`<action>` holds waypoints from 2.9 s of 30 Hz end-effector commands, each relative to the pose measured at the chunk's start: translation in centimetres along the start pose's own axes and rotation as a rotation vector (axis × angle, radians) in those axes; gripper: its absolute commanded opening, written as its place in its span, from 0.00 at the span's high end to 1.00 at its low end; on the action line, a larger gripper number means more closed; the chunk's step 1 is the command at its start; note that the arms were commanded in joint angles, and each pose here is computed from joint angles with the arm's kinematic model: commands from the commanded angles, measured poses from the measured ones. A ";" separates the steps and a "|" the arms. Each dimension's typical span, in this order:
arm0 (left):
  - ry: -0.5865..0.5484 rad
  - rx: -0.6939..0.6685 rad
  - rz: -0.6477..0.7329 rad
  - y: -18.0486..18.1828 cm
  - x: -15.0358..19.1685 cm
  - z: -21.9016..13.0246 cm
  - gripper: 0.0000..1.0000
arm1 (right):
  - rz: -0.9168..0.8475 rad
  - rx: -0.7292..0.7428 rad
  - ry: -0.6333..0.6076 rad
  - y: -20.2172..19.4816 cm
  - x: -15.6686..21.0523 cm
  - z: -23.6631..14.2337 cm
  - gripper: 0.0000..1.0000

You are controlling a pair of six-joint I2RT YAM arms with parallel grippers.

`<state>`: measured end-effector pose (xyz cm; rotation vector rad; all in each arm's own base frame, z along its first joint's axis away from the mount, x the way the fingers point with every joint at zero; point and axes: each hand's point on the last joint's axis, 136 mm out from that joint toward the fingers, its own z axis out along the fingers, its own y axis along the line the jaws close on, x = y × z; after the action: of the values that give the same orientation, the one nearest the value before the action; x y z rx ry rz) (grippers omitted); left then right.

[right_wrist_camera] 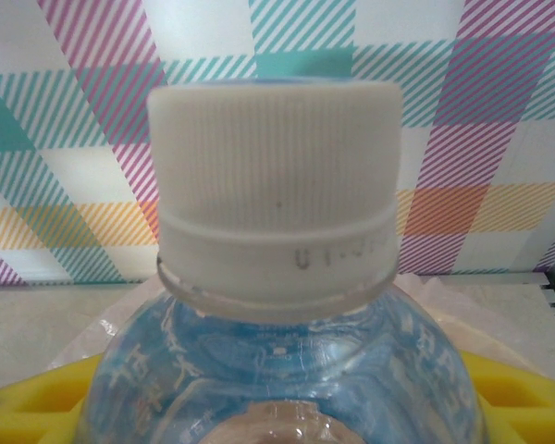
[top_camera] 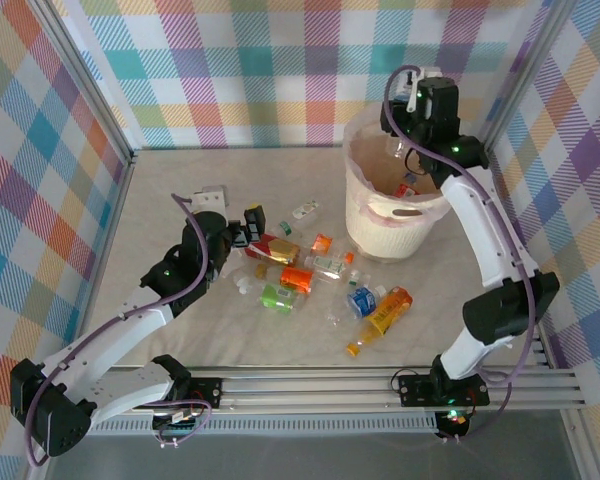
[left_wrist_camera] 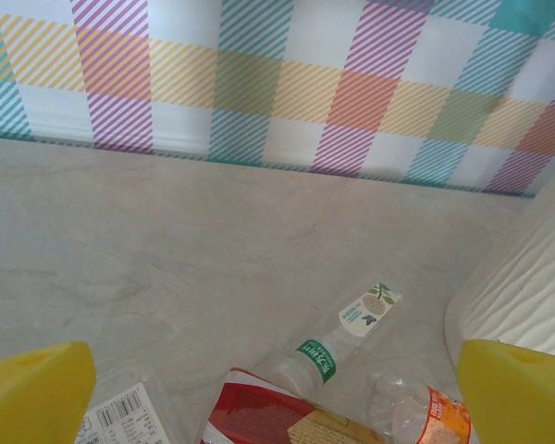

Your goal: Put the plastic bottles in the bin

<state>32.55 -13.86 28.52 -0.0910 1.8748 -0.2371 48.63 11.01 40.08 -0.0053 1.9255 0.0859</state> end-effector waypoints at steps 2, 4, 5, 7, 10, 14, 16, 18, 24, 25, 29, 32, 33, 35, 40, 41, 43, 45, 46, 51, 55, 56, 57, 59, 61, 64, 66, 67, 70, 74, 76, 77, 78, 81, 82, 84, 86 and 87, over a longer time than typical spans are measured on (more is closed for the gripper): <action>0.002 -0.027 -0.013 0.9 0.3 -0.2 0.00 | 0.004 0.005 -0.018 0.3 -0.3 0.4 0.37; 0.003 -0.029 -0.014 0.9 0.2 -0.2 0.00 | 0.017 0.007 0.011 0.3 1.1 0.9 0.36; 0.005 -0.029 -0.011 0.9 0.3 -0.2 0.00 | 0.025 0.006 0.025 0.2 1.8 1.0 0.36; 0.006 -0.029 -0.013 0.9 0.3 -0.1 0.00 | 0.035 0.002 0.050 0.3 3.0 1.2 0.36; 0.014 -0.026 -0.015 0.8 0.5 0.0 0.00 | 0.047 -0.004 0.094 0.3 5.0 1.5 0.34; 0.021 -0.023 -0.024 0.7 0.7 0.1 0.00 | 0.060 -0.003 0.147 0.2 7.3 1.9 0.33; 0.025 -0.023 -0.027 0.7 0.8 0.1 0.00 | 0.063 -0.002 0.172 0.2 8.4 2.2 0.33; 0.029 -0.025 -0.030 0.8 0.9 0.0 0.00 | 0.066 -0.003 0.198 0.3 9.3 2.5 0.32; 0.042 -0.027 -0.045 1.0 1.3 -0.1 0.00 | 0.078 0.000 0.254 0.3 11.2 3.2 0.26; 0.045 -0.031 -0.046 1.0 1.5 0.0 0.00 | 0.080 0.000 0.261 0.4 11.4 3.3 0.25; 0.052 -0.036 -0.049 1.1 1.6 0.0 0.00 | 0.085 0.009 0.285 0.2 12.1 3.7 0.19; 0.052 -0.044 -0.046 1.3 1.7 -0.1 0.00 | 0.091 0.015 0.295 0.2 12.4 3.8 0.18; 0.051 -0.047 -0.046 1.3 1.7 0.0 0.00 | 0.090 0.015 0.297 0.2 12.4 3.9 0.18; 0.051 -0.053 -0.045 1.5 1.7 -0.1 0.00 | 0.090 0.015 0.297 0.2 12.2 3.8 0.18; 0.055 -0.058 -0.043 1.6 1.9 -0.1 0.00 | 0.089 0.013 0.280 0.3 11.0 3.4 0.18; 0.053 -0.058 -0.044 1.6 1.8 -0.2 0.00 | 0.090 0.009 0.273 0.3 10.4 3.1 0.17; 0.054 -0.058 -0.046 1.7 1.9 -0.2 0.00 | 0.089 0.002 0.259 0.4 9.4 2.5 0.17; 0.052 -0.059 -0.047 1.7 1.8 -0.2 0.00 | 0.088 -0.009 0.237 0.5 8.1 1.7 0.16; 0.051 -0.059 -0.046 1.7 1.8 -0.3 0.00 | 0.088 -0.017 0.223 0.6 7.4 1.2 0.15; 0.051 -0.057 -0.052 1.6 1.8 -0.2 0.00 | 0.095 -0.056 0.167 0.7 4.0 -2.1 0.05; 0.054 -0.055 -0.059 1.5 2.0 0.0 0.00 | 0.131 -0.066 0.152 0.4 3.0 -5.2 0.00; 0.054 -0.055 -0.061 1.6 2.0 0.0 0.00 | 0.141 -0.069 0.153 0.2 2.9 -6.0 0.00; 0.054 -0.056 -0.062 1.6 2.0 0.0 0.00 | 0.155 -0.070 0.157 0.1 3.0 -6.9 0.00; 0.051 -0.056 -0.066 1.5 1.9 0.1 0.00 | 0.182 -0.070 0.162 -0.3 3.2 -8.8 0.00; 0.050 -0.054 -0.067 1.5 1.9 0.1 0.00 | 0.209 -0.069 0.167 -0.7 3.8 -10.3 0.00; 0.047 -0.052 -0.074 1.4 1.9 0.1 0.00 | 0.249 -0.074 0.175 -1.3 5.2 -12.7 0.00; 0.046 -0.052 -0.077 1.4 1.8 0.2 0.00 | 0.281 -0.078 0.183 -1.7 6.3 -14.2 0.00; 0.046 -0.051 -0.079 1.4 1.9 0.2 0.00 | 0.296 -0.084 0.193 -1.7 7.0 -14.8 0.00; 0.050 -0.052 -0.081 1.3 2.1 0.4 0.00 | 0.345 -0.096 0.239 -1.9 9.7 -16.5 0.00; 0.054 -0.052 -0.088 1.1 2.2 0.9 0.00 | 0.396 -0.097 0.300 -2.4 13.2 -18.2 0.00; 0.052 -0.063 -0.099 1.2 2.3 1.1 0.00 | 0.409 -0.077 0.339 -2.8 15.2 -18.9 0.00; 0.052 -0.068 -0.106 1.3 2.4 1.2 0.00 | 0.417 -0.062 0.364 -3.1 16.2 -19.2 0.00; 0.052 -0.071 -0.111 1.3 2.5 1.3 0.00 | 0.426 -0.052 0.388 -3.3 17.1 -19.5 0.00; 0.055 -0.071 -0.125 1.2 2.6 1.6 0.00 | 0.446 -0.015 0.445 -4.0 19.5 -20.5 0.00; 0.057 -0.071 -0.126 1.1 2.7 1.6 0.00 | 0.454 -0.003 0.460 -4.2 20.2 -20.9 0.00; 0.059 -0.070 -0.131 1.1 2.7 1.7 0.00 | 0.471 0.018 0.502 -4.5 21.8 -21.5 0.00; 0.060 -0.070 -0.135 1.1 2.8 1.7 0.00 | 0.489 0.035 0.552 -4.6 23.6 -21.9 0.00; 0.060 -0.073 -0.139 1.2 2.8 1.7 0.00 | 0.501 0.043 0.577 -4.7 24.5 -21.9 0.00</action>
<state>33.04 -13.85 25.02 -0.2182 1.9649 -0.2596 21.73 5.92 26.89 0.4548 2.3675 0.4060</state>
